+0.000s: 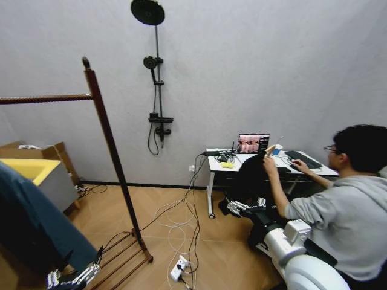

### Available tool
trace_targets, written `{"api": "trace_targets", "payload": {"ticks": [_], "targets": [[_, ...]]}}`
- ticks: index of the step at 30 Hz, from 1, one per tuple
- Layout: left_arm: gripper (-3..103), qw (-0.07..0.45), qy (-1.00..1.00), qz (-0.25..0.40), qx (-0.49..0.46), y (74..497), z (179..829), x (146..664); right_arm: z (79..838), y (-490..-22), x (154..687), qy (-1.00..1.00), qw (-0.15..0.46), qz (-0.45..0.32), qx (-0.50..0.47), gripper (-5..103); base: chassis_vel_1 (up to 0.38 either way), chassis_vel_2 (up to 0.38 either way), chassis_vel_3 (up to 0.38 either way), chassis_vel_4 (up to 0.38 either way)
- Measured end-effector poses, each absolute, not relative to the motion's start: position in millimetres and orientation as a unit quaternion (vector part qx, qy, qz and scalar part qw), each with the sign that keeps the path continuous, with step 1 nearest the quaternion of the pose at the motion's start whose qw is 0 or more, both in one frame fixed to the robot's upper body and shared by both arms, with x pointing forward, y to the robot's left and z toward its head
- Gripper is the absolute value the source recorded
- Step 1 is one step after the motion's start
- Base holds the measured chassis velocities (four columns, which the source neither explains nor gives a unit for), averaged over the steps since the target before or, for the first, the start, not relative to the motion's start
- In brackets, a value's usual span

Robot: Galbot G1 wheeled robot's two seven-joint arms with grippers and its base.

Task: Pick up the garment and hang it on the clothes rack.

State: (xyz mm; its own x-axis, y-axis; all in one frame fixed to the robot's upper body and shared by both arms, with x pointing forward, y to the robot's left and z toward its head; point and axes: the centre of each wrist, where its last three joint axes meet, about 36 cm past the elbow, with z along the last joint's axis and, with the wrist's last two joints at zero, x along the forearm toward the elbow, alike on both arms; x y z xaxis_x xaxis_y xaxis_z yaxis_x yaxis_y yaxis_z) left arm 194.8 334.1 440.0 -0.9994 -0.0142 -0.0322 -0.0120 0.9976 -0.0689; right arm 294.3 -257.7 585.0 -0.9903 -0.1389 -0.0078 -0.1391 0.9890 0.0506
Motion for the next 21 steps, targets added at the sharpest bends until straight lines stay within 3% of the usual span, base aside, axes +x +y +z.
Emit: {"api": "trace_targets", "payload": {"ticks": [7, 21], "targets": [[100, 0.016, 0.999, -0.034, -0.006, 334.1, 440.0, 194.8, 585.3, -257.7, 294.5, 0.997, 0.002, 0.026, -0.069, 100, -0.014, -0.125, -0.115, -0.033], [100, 0.016, 0.999, -0.034, -0.007, 334.1, 440.0, 194.8, 583.3, -257.5, 293.3, 0.997, 0.003, 0.031, -0.071, 100, 0.123, -0.117, -0.115, 0.12]]}}
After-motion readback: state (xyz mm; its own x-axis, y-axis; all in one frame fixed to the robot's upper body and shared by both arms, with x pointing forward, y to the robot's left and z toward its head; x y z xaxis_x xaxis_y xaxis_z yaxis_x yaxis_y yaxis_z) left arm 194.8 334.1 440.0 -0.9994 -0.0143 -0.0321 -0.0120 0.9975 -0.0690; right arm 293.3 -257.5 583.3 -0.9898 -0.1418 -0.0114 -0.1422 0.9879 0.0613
